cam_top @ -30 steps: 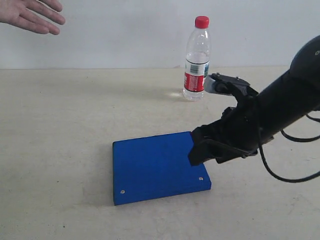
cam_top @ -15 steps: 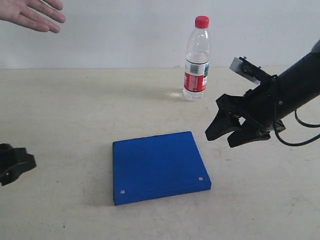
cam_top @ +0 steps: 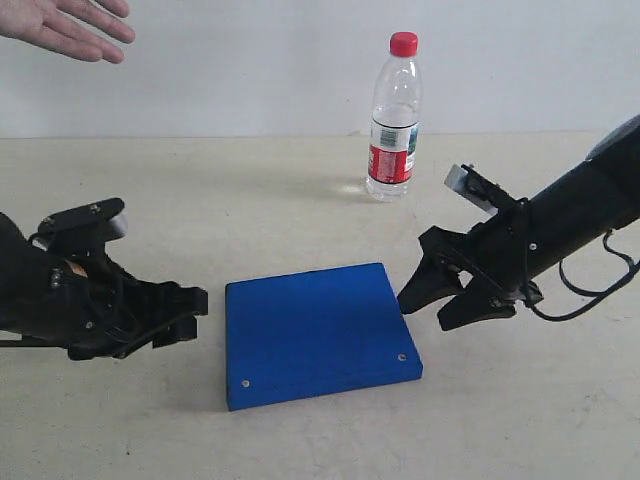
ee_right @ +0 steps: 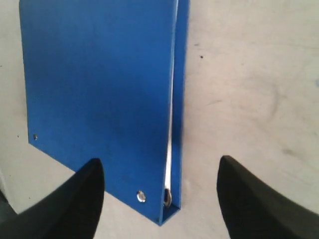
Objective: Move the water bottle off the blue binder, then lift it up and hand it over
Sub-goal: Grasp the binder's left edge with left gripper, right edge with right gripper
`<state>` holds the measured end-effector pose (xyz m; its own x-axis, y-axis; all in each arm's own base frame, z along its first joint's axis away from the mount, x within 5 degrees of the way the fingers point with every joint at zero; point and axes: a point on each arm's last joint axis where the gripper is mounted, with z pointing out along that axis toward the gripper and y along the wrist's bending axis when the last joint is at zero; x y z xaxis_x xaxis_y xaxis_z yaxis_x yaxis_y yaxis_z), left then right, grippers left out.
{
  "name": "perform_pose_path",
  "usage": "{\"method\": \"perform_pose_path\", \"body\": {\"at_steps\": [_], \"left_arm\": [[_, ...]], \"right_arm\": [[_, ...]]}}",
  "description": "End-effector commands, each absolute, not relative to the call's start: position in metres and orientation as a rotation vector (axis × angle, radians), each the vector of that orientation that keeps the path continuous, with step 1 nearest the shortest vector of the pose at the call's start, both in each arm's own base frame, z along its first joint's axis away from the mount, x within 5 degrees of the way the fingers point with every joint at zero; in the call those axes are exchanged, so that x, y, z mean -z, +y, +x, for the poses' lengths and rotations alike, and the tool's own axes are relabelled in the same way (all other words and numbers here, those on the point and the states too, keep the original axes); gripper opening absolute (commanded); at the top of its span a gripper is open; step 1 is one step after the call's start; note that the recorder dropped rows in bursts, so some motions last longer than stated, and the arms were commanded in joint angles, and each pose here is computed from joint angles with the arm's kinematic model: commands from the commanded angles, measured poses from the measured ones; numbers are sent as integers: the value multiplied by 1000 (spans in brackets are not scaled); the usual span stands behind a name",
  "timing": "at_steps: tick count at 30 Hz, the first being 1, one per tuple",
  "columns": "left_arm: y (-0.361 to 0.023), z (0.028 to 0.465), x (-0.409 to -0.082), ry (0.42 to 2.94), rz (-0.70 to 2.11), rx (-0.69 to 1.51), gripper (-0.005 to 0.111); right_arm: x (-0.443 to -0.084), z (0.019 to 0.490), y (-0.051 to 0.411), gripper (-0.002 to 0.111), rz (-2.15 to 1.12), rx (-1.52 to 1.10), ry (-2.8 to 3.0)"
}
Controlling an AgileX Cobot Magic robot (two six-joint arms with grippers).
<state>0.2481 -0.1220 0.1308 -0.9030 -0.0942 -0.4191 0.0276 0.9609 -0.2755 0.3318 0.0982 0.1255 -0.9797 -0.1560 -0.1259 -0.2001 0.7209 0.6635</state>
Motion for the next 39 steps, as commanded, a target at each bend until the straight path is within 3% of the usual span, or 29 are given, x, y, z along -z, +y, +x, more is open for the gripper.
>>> {"method": "perform_pose_path", "body": {"at_steps": [1, 6, 11, 14, 28, 33, 39], "left_arm": [[-137, 249, -119, 2682, 25, 372, 60], [-144, 256, -125, 2641, 100, 376, 58], [-150, 268, -136, 2587, 128, 391, 35], [-150, 268, -136, 2587, 128, 391, 31], [-150, 268, -136, 2590, 141, 388, 31], [-147, 271, -142, 2541, 197, 366, 31], [-129, 280, -176, 2386, 88, 375, 31]], "right_arm": [[-110, 334, 103, 59, -288, -1188, 2850], [-102, 334, 107, 59, -281, -1234, 2844], [-111, 320, 137, 59, -468, -1616, 2689], [-123, 325, 142, 58, -440, -1703, 2542], [-124, 303, 182, 1, -754, -1703, 2492], [-124, 303, 184, 0, -755, -1706, 2488], [-125, 303, 184, 0, -741, -1712, 2480]]}}
